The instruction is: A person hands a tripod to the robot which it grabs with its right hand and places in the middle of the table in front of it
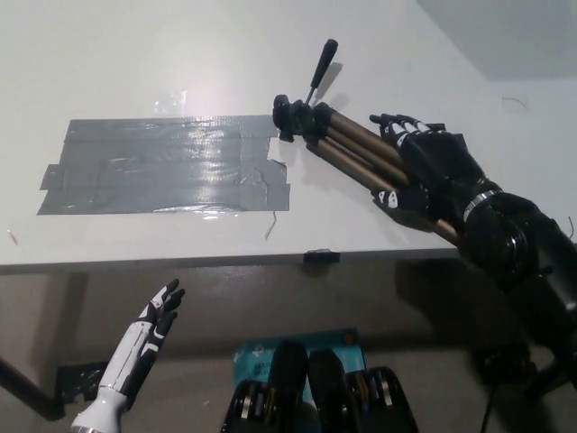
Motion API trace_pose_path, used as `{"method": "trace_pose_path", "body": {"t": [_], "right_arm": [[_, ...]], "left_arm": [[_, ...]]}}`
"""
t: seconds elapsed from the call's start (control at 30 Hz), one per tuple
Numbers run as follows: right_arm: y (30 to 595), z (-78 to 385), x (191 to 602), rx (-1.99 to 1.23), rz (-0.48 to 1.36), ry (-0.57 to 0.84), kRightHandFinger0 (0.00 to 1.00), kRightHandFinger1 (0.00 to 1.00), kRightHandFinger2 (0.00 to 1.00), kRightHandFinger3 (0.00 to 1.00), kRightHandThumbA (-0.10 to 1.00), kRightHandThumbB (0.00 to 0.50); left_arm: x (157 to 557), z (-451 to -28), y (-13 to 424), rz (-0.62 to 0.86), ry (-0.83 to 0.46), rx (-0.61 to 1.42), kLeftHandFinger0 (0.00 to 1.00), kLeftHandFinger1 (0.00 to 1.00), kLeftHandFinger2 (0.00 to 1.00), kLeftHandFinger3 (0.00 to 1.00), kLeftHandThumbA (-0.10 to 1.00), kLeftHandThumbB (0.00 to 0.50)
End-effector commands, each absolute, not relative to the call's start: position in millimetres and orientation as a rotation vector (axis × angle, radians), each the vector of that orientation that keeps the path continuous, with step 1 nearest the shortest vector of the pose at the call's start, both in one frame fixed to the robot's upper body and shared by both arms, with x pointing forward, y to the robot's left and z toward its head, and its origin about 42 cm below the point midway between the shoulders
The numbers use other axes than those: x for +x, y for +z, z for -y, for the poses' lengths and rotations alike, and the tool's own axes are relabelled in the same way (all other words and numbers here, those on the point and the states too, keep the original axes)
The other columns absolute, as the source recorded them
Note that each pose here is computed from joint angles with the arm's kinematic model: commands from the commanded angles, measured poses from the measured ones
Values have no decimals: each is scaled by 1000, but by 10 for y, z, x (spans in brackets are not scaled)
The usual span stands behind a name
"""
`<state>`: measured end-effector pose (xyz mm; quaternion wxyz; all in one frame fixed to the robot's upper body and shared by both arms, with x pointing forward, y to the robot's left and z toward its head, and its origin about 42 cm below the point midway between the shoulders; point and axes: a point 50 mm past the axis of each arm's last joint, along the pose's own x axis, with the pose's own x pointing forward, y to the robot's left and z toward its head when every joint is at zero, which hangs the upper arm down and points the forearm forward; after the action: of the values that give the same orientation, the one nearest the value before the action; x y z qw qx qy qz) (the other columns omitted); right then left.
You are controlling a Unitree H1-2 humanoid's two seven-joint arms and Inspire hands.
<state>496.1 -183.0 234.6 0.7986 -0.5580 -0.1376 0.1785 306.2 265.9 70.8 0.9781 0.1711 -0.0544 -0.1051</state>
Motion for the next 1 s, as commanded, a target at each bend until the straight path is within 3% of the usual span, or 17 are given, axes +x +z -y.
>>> {"method": "trace_pose_path", "body": {"t": [0.0,0.1,0.23,0.33,0.57,0.63,0.7,0.83,0.87,0.97], "right_arm": [[3479,1938,4757,-935,392,528,1000,1000,1000,1000,805,500],[3783,1987,4675,-869,522,452,1000,1000,1000,1000,875,500],[4239,2130,4538,-768,758,300,1000,1000,1000,1000,847,500],[4428,2221,4437,-707,801,232,1000,1000,1000,1000,799,500],[4644,2342,4009,-626,946,134,1000,1000,1000,1000,940,500],[4663,2278,3719,-613,1041,148,1000,1000,1000,1000,1000,452],[4618,2174,3372,-618,1116,167,1000,1000,1000,1000,1000,423],[4358,1997,2862,-567,1165,228,1000,1000,1000,1000,1000,429],[4232,1949,2744,-516,1166,256,1000,1000,1000,1000,966,425],[3702,1894,2545,-482,1049,248,1000,1000,1000,1000,1000,384]], "left_arm": [[3094,-2642,846,191,-264,377,1000,1000,1000,1000,1000,263],[3067,-2639,831,187,-264,372,1000,1000,1000,1000,1000,274],[3070,-2634,825,175,-262,377,1000,1000,1000,1000,1000,288],[3074,-2642,824,175,-258,381,1000,1000,1000,1000,1000,292],[3130,-2654,855,185,-261,374,1000,1000,1000,1000,1000,282],[3173,-2656,887,197,-261,378,1000,1000,1000,1000,1000,274],[3216,-2662,921,204,-256,375,1000,1000,1000,1000,1000,270],[3208,-2674,894,208,-255,383,1000,1000,1000,1000,1000,259],[3193,-2679,881,213,-260,396,1000,1000,1000,1000,1000,260],[3077,-2664,812,190,-266,396,1000,1000,1000,1000,1000,275]]}}
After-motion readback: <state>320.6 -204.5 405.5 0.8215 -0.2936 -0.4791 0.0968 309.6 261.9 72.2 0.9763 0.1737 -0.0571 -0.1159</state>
